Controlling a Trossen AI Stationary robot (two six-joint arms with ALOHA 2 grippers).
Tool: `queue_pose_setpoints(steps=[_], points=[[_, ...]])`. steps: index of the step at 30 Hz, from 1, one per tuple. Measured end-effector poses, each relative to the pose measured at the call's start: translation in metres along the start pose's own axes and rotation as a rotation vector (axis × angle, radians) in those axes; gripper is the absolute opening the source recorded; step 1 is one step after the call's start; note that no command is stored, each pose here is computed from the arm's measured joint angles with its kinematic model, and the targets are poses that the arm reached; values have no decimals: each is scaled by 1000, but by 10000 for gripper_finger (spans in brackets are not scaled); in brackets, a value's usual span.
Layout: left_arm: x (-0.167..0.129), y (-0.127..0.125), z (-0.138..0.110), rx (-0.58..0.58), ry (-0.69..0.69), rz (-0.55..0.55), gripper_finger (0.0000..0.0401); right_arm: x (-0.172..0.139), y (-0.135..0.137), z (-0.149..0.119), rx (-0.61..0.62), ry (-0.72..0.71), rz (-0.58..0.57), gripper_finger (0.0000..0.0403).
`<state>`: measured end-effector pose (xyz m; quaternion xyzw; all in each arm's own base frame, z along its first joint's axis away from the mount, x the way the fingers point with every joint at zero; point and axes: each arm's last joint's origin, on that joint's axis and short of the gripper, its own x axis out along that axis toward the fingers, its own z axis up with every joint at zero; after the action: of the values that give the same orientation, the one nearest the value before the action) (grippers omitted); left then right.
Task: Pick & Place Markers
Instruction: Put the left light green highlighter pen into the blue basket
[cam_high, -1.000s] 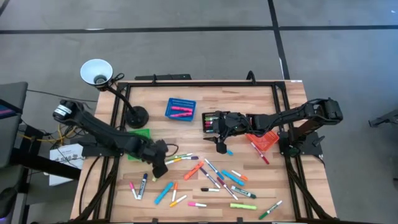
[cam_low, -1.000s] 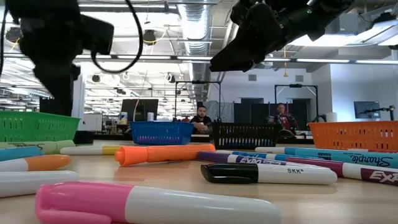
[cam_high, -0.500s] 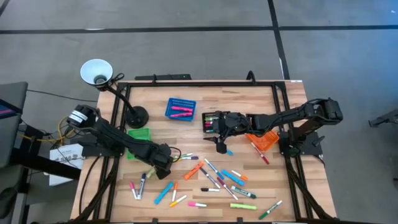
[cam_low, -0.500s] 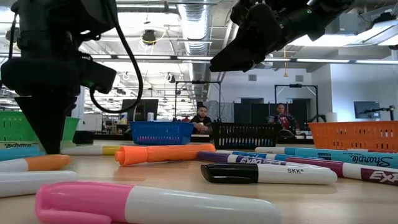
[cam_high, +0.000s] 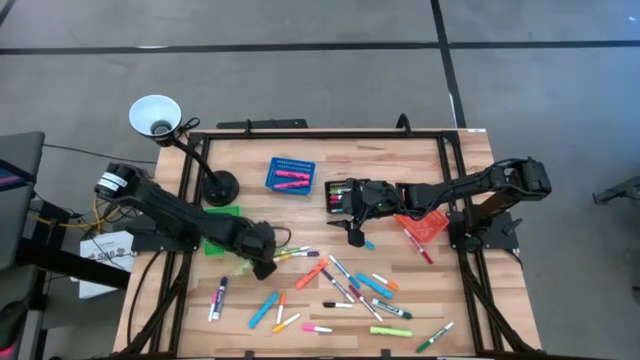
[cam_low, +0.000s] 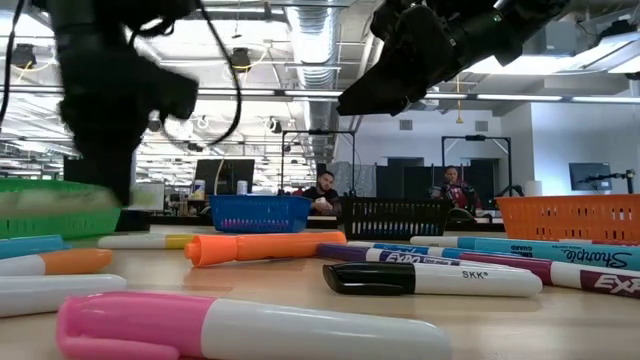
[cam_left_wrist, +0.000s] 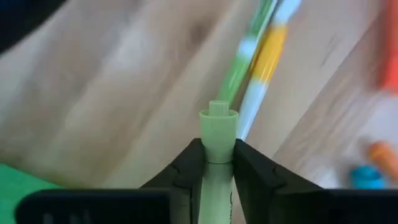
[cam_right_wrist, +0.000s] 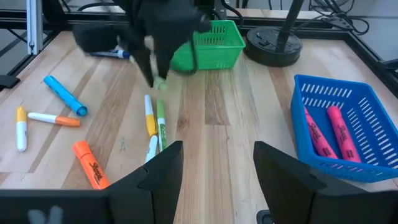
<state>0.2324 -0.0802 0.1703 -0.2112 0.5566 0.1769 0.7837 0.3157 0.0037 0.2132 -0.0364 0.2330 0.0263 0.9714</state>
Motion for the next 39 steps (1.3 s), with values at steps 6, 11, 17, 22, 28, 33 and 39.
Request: queue_pose_setpoints(steps=[6,11,17,22,28,33,39], points=[[-32,32,37,39,-278,56,71,0,0,0,-1,-1,0,189],[-52,61,75,181,-510,82,74,0,-2,0,-5,-4,-5,189],[-50,92,110,425,-614,78,78,0,-6,0,1,-3,-18,189],[-31,114,129,523,-603,173,73,0,-6,0,1,0,-16,189],[3,129,141,594,-532,235,75,0,-6,0,1,1,-16,189],[27,132,140,597,-448,233,76,0,-6,-1,1,2,-16,189],[33,128,139,612,-432,224,76,0,-6,-1,1,2,-16,189]])
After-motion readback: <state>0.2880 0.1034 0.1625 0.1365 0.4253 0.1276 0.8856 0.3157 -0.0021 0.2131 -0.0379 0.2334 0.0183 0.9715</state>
